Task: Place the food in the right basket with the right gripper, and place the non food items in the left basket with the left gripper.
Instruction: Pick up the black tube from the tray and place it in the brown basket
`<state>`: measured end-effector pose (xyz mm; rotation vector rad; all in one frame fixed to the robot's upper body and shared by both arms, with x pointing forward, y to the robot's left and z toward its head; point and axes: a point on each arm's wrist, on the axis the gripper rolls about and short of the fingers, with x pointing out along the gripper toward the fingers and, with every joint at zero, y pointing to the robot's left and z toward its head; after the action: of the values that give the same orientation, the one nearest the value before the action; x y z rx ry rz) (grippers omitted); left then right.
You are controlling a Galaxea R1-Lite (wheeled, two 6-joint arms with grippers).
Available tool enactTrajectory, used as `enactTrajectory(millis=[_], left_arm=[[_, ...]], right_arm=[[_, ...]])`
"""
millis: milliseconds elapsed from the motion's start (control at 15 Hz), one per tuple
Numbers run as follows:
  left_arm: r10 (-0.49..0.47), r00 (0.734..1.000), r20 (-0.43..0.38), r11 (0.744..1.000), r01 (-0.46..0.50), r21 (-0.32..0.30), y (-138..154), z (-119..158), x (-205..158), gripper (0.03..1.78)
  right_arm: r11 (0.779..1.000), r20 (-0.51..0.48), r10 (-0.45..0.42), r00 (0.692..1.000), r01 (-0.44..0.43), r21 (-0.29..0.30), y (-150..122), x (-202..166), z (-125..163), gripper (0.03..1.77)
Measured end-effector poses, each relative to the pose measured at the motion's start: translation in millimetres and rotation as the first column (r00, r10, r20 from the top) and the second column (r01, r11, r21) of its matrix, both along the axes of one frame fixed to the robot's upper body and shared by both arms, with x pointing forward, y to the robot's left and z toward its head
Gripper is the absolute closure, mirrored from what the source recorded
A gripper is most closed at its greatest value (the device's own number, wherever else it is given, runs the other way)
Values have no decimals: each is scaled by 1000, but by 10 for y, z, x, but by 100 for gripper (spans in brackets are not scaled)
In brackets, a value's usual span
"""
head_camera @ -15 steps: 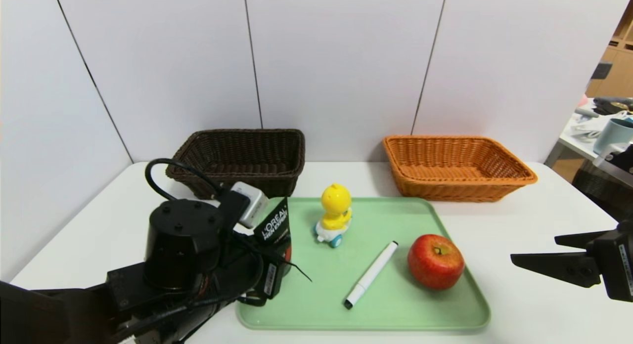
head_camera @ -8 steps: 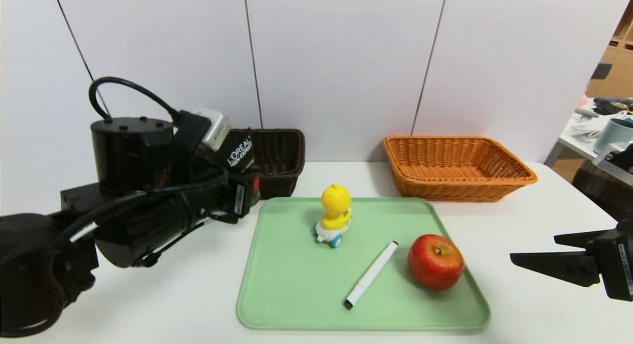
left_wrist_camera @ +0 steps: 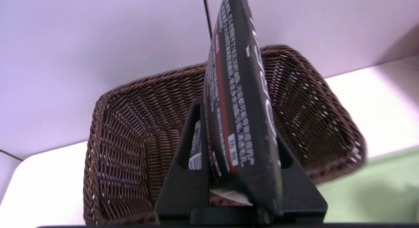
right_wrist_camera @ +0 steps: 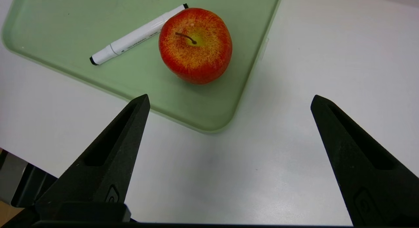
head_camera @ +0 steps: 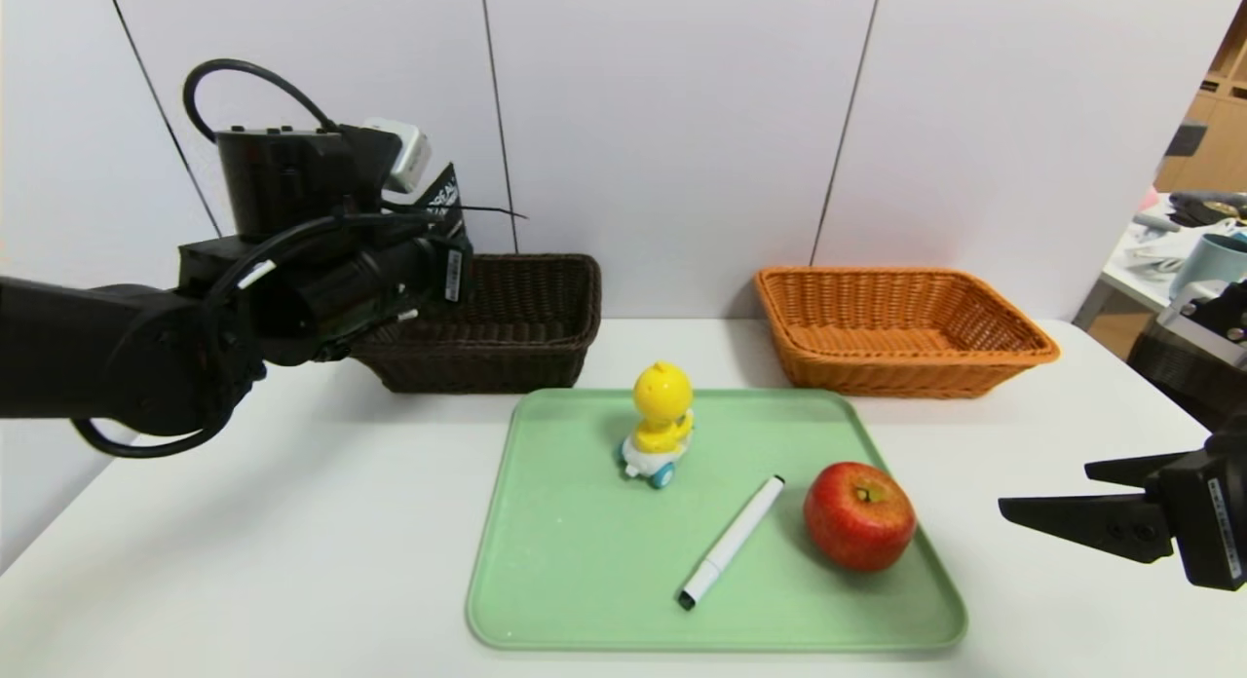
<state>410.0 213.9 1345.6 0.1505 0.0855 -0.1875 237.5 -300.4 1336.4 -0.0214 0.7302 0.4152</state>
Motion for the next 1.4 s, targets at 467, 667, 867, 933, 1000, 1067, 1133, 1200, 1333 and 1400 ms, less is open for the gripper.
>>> enactTrajectory(millis=[467, 667, 867, 933, 1000, 1067, 1133, 1200, 1333, 1400], left_arm=[[100, 993, -69, 995, -99, 25, 126, -366, 806, 143], [123, 985, -123, 992, -119, 43, 175, -638, 993, 143], [138, 977, -160, 990, -131, 53, 225, -812, 1083, 143], [129, 978, -164, 991, -122, 50, 233, -830, 1098, 143], [114, 979, -169, 993, -108, 45, 240, -845, 1107, 127], [102, 980, -172, 994, -97, 42, 250, -851, 1113, 113], [99, 980, -172, 995, -94, 40, 258, -850, 1114, 100], [100, 980, -171, 995, -94, 40, 262, -843, 1112, 89], [97, 982, -159, 995, -93, 35, 266, -787, 1093, 71], [97, 984, -150, 995, -93, 31, 270, -736, 1073, 64]], right_arm=[[1000, -11, 3, 1000, -3, -3, 9, 26, -24, 10], [1000, -23, 4, 1000, -4, -7, 13, 48, -47, 10], [1000, -35, 5, 999, -5, -9, 18, 68, -69, 10], [1000, -37, 5, 999, -5, -9, 19, 73, -73, 10], [1000, -38, 6, 999, -6, -9, 21, 76, -74, 10], [1000, -39, 6, 999, -6, -10, 22, 78, -75, 10], [1000, -38, 6, 999, -6, -10, 22, 78, -74, 10], [1000, -39, 6, 999, -6, -10, 22, 78, -74, 10], [1000, -38, 4, 999, -5, -10, 21, 78, -73, 10], [1000, -38, 4, 999, -4, -9, 21, 78, -73, 10]])
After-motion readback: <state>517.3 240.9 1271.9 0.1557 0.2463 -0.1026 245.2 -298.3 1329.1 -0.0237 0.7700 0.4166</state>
